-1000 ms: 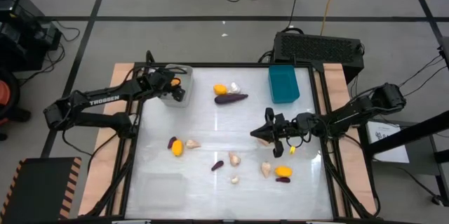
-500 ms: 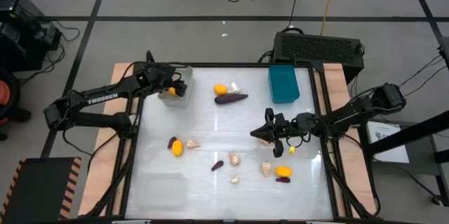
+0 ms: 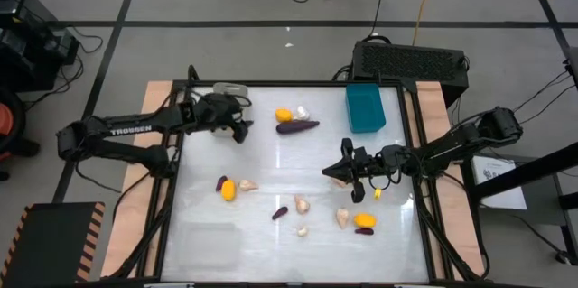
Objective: Sort produce into baskets
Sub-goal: Put the lemon into the gray bin
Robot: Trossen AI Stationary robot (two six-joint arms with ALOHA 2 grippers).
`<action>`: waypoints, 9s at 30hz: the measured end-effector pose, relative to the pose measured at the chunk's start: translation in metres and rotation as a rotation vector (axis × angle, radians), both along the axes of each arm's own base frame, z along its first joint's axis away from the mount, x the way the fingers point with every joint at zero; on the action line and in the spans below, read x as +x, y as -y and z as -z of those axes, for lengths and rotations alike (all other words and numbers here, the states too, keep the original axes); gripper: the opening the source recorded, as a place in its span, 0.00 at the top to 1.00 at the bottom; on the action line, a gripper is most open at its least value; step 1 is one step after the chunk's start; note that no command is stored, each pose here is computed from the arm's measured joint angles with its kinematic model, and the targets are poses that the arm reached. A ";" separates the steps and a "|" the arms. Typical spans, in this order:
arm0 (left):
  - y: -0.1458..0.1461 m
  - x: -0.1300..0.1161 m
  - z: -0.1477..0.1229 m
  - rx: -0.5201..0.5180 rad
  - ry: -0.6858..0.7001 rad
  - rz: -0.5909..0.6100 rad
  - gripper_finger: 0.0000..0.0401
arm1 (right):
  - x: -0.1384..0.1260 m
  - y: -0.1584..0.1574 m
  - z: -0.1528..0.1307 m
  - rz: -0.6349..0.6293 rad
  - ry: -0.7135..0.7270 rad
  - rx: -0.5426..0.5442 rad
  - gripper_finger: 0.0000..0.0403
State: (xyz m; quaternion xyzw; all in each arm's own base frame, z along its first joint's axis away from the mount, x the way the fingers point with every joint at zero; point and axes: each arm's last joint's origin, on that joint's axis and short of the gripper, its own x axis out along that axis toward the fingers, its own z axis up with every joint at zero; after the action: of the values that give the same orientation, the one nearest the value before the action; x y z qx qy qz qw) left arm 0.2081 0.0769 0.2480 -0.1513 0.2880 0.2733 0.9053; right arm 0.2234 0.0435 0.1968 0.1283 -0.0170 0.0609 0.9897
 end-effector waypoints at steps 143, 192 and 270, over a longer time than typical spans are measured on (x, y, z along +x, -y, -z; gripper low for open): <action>0.074 0.328 0.123 0.132 0.062 0.784 0.22 | -0.108 -0.011 -0.030 0.213 -0.571 0.180 1.00; 0.073 0.341 0.064 0.108 0.013 0.742 0.56 | -0.106 -0.013 -0.034 0.192 -0.535 0.177 1.00; -0.062 0.021 -0.016 0.003 -0.240 -0.256 0.28 | -0.065 -0.029 -0.016 0.259 -0.551 0.129 1.00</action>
State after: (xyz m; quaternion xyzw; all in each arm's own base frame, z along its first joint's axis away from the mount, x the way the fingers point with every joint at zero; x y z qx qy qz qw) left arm 0.2294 0.1385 0.2635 -0.1517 0.3721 0.4029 0.8223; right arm 0.1581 0.0726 0.2132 0.1995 0.2320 -0.1042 0.9463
